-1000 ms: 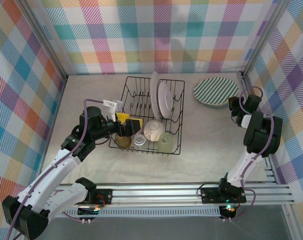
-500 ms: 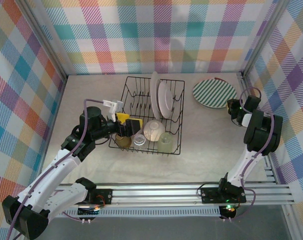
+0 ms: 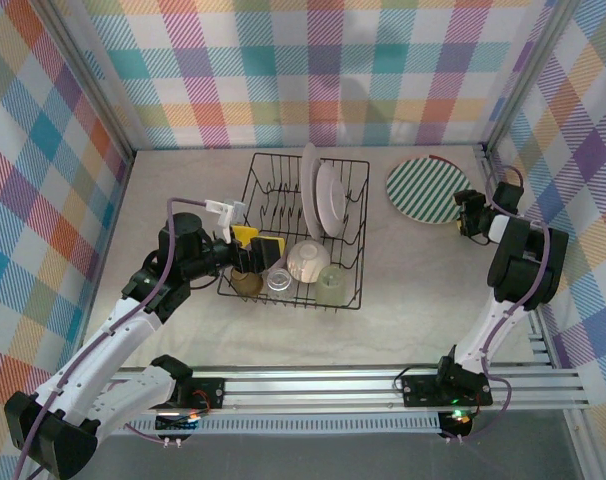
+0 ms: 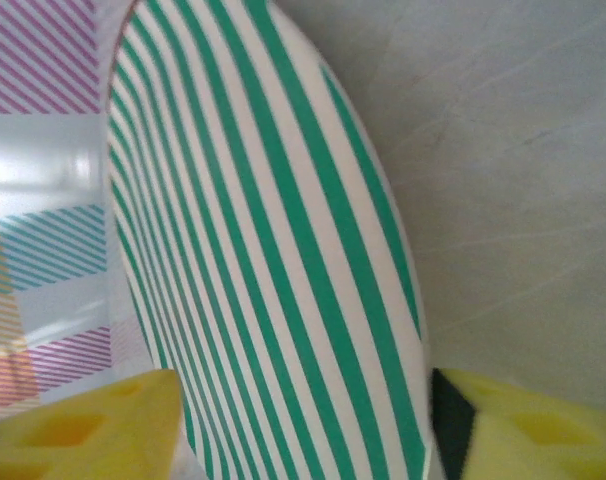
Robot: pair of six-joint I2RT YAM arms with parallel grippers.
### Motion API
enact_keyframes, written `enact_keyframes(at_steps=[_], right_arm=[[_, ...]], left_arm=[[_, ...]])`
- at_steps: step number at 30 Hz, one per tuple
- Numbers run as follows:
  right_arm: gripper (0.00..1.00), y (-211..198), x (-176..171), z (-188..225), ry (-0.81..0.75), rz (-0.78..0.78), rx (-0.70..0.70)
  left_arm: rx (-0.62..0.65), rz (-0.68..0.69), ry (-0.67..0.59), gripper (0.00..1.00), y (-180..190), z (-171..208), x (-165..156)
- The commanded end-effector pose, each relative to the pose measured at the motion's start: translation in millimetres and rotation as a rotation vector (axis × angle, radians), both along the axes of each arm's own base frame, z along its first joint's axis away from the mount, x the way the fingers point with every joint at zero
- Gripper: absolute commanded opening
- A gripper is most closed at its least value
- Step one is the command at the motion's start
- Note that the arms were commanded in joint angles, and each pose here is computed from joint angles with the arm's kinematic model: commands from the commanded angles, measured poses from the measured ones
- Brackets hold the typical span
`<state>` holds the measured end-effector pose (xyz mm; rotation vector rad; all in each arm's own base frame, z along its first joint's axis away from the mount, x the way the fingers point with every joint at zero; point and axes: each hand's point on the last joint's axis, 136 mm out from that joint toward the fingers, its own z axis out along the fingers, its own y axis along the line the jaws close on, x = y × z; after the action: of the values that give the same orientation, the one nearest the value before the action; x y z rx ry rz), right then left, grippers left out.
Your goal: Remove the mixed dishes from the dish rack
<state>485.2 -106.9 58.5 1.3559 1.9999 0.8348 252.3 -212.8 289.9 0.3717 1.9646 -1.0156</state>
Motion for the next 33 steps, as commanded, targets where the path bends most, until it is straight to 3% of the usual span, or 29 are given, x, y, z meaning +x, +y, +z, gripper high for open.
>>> enact_keyframes(at_steps=[1, 10, 33], right_arm=[[0.77, -1.6, -3.5, -6.3, 0.069, 0.012, -0.004], [0.92, 0.9, -0.6, -13.1, 0.152, 0.028, -0.003], [0.93, 16.6, 38.2, -4.8, 0.118, 0.074, 0.007]], left_arm=[[-0.006, 0.002, -0.031, 1.00, 2.3, 5.1, 2.0], [-0.003, 0.007, -0.029, 1.00, 3.3, 3.8, 3.1], [0.015, 0.028, -0.032, 1.00, 7.6, 1.7, 4.9]])
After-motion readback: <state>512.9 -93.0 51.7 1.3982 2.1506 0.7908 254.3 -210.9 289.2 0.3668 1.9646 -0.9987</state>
